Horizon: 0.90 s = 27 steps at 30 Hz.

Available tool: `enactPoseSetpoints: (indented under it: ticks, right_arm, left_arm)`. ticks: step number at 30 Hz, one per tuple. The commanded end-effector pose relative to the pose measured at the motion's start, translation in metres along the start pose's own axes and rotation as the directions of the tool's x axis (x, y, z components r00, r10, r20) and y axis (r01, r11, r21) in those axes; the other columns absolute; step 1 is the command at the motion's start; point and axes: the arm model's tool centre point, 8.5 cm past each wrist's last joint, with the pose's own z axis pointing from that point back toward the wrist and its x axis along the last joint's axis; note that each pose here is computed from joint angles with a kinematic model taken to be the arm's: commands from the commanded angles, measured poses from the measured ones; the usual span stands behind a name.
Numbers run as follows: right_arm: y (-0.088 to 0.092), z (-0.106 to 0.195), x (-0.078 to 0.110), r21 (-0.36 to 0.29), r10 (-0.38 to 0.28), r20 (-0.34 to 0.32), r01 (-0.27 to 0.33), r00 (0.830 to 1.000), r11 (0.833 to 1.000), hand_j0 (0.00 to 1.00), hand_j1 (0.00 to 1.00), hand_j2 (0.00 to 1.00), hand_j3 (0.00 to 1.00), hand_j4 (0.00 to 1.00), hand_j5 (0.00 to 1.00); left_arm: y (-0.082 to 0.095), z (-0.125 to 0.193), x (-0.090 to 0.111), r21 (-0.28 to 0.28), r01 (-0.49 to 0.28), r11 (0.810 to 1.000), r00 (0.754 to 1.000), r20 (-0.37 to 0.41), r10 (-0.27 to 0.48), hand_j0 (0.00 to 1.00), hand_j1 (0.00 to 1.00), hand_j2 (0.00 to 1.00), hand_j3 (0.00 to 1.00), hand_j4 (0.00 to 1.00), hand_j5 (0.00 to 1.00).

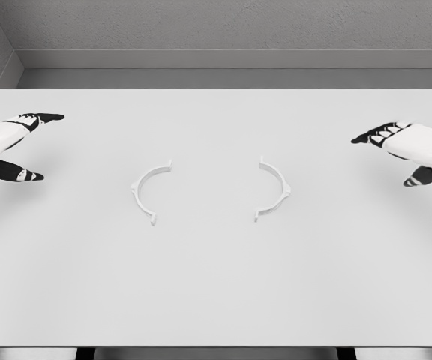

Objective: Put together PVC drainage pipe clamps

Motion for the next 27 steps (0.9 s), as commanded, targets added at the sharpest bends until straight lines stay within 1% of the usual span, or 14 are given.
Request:
enactPoseSetpoints:
  ticks: [1,4,6,8,11,12,13,14,15,17,19,22,26,27]
  right_arm:
    - [0.0,0.0,0.006,0.015,-0.006,0.044,0.006,0.999,1.0,1.0,1.0,1.0,1.0,1.0,1.0]
    - [-0.002,0.001,0.007,0.008,-0.002,0.046,0.002,0.999,1.0,1.0,1.0,1.0,1.0,1.0,1.0]
    - [-0.001,0.001,0.007,0.01,-0.002,0.048,0.001,0.999,1.0,1.0,1.0,1.0,1.0,1.0,1.0]
    - [-0.001,-0.002,0.015,0.007,0.009,0.076,-0.009,0.997,1.0,1.0,1.0,1.0,1.0,1.0,1.0]
    - [0.002,-0.009,0.022,0.004,0.006,0.092,-0.007,0.996,1.0,1.0,1.0,1.0,1.0,1.0,1.0]
    - [0.002,-0.013,0.026,-0.003,-0.002,0.101,0.002,0.995,1.0,1.0,1.0,1.0,1.0,1.0,1.0]
    - [0.003,-0.018,0.03,-0.011,-0.012,0.115,0.013,0.993,1.0,1.0,1.0,1.0,1.0,1.0,1.0]
    - [0.003,-0.02,0.031,-0.016,-0.021,0.118,0.023,0.993,1.0,1.0,1.0,1.0,1.0,1.0,1.0]
    - [0.003,-0.024,0.034,-0.022,-0.028,0.126,0.031,0.992,0.999,1.0,1.0,1.0,1.0,1.0,1.0]
    - [-0.001,-0.036,0.037,-0.051,-0.049,0.137,0.056,0.989,0.997,1.0,1.0,1.0,1.0,1.0,1.0]
    - [-0.001,-0.046,0.039,-0.063,-0.071,0.147,0.081,0.987,0.995,1.0,1.0,1.0,1.0,1.0,1.0]
    - [0.002,-0.069,0.05,-0.07,-0.072,0.157,0.084,0.985,0.994,1.0,1.0,1.0,1.0,1.0,1.0]
    - [0.005,-0.082,0.054,-0.07,-0.091,0.161,0.104,0.983,0.992,1.0,1.0,1.0,1.0,1.0,1.0]
    - [0.005,-0.084,0.055,-0.073,-0.092,0.161,0.104,0.983,0.992,1.0,1.0,1.0,1.0,1.0,1.0]
  left_arm:
    - [-0.001,-0.002,0.002,0.007,-0.01,1.0,1.0,0.007,0.01,1.0,1.0,1.0,1.0,1.0,1.0]
    - [-0.001,-0.002,0.002,0.003,-0.002,1.0,1.0,0.004,0.002,1.0,1.0,1.0,1.0,1.0,1.0]
    - [-0.01,-0.013,0.007,-0.005,0.008,1.0,1.0,0.009,-0.008,1.0,1.0,1.0,1.0,1.0,1.0]
    - [-0.019,-0.032,0.019,-0.004,0.017,1.0,0.999,0.032,-0.017,1.0,1.0,1.0,1.0,1.0,1.0]
    - [-0.022,-0.036,0.022,-0.016,0.024,1.0,0.999,0.039,-0.024,1.0,1.0,1.0,1.0,1.0,1.0]
    - [-0.029,-0.044,0.029,-0.009,-0.004,1.0,0.998,0.061,0.005,1.0,1.0,1.0,1.0,1.0,1.0]
    - [-0.036,-0.056,0.043,0.006,-0.024,1.0,0.995,0.099,0.024,1.0,1.0,1.0,1.0,1.0,1.0]
    - [-0.032,-0.058,0.055,-0.001,0.034,0.999,0.993,0.116,-0.034,1.0,1.0,1.0,1.0,1.0,1.0]
    - [-0.031,-0.059,0.063,-0.001,0.067,0.998,0.99,0.128,-0.067,1.0,1.0,1.0,1.0,1.0,1.0]
    - [-0.035,-0.064,0.069,0.002,0.062,0.998,0.988,0.143,-0.061,1.0,1.0,1.0,1.0,1.0,1.0]
    - [-0.037,-0.068,0.071,-0.004,0.079,0.997,0.988,0.136,-0.078,1.0,1.0,1.0,1.0,1.0,1.0]
    - [-0.039,-0.07,0.072,-0.008,0.088,0.996,0.987,0.135,-0.086,1.0,1.0,1.0,1.0,1.0,1.0]
    - [-0.043,-0.074,0.073,-0.031,0.129,0.991,0.985,0.119,-0.124,1.0,1.0,1.0,1.0,1.0,1.0]
    - [-0.046,-0.081,0.078,-0.022,0.124,0.992,0.985,0.126,-0.12,1.0,1.0,1.0,1.0,1.0,1.0]
